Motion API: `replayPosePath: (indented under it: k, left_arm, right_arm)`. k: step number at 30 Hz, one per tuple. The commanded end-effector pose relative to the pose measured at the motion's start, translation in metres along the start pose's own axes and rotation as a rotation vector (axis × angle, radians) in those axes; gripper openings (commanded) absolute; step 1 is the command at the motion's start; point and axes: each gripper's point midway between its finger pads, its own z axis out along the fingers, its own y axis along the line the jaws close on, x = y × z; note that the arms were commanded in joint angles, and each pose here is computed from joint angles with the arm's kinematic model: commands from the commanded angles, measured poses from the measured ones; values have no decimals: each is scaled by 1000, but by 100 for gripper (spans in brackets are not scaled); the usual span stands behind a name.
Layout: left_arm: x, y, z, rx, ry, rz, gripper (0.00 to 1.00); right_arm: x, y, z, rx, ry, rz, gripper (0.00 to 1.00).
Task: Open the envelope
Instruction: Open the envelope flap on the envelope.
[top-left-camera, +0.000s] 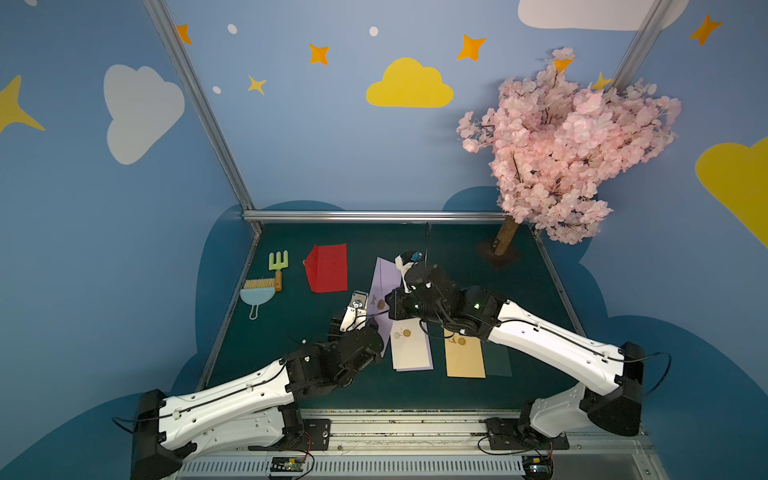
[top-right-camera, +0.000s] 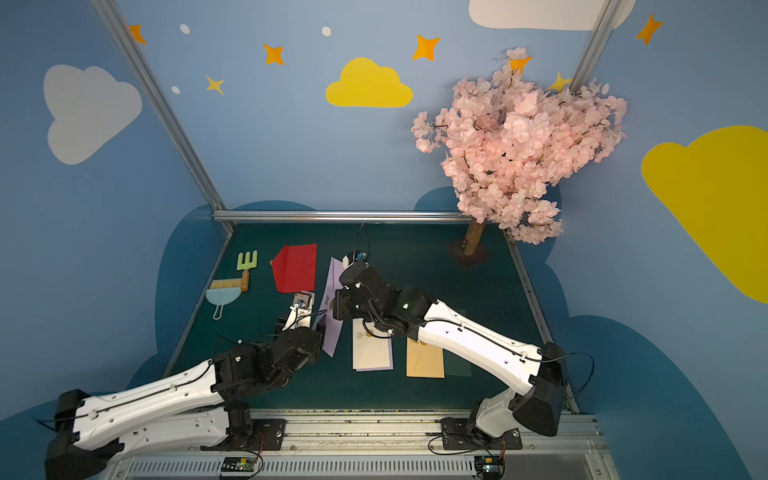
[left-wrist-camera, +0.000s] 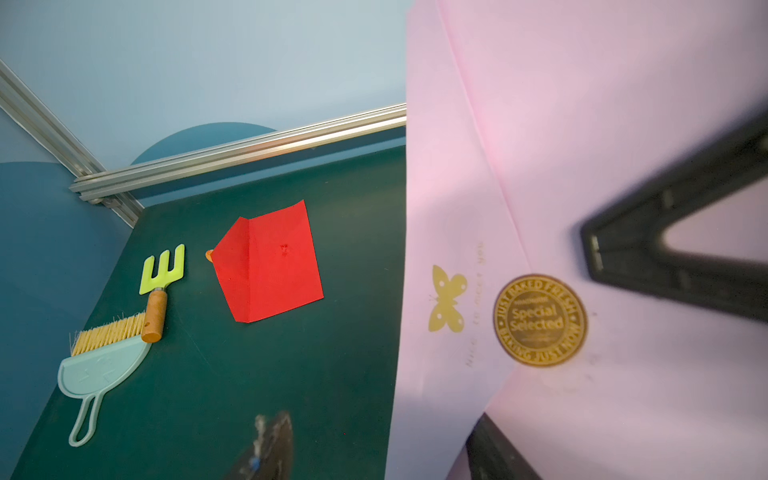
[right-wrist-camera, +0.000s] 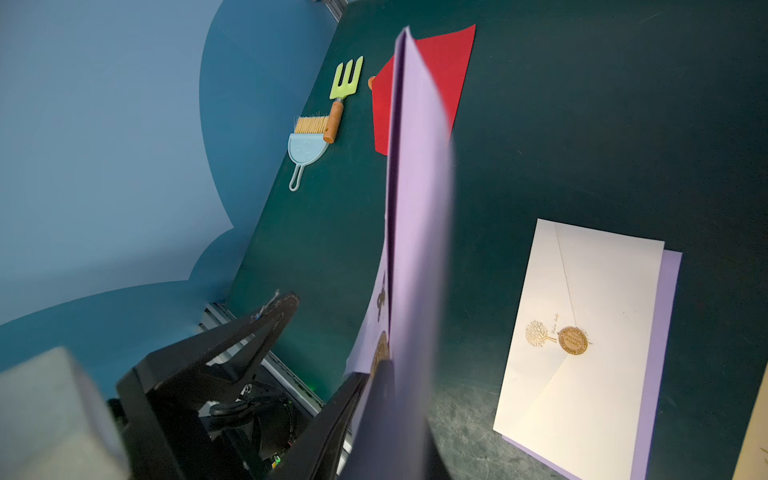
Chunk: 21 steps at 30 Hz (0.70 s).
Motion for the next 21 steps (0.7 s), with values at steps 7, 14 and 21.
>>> replayPosePath:
  k: [7,14,21]
  left_arm:
    - [-18,5,-1,-5,-40,-34,68]
    - [-18,6,-2,0,-39,-42,68]
    - [-16,9,-3,0,-39,-49,68]
  right_arm:
    - [3,10,1,-24,22,-8,0]
    - [5,9,2,-25,26,-6,0]
    - [6,9,0,-24,25,-4,0]
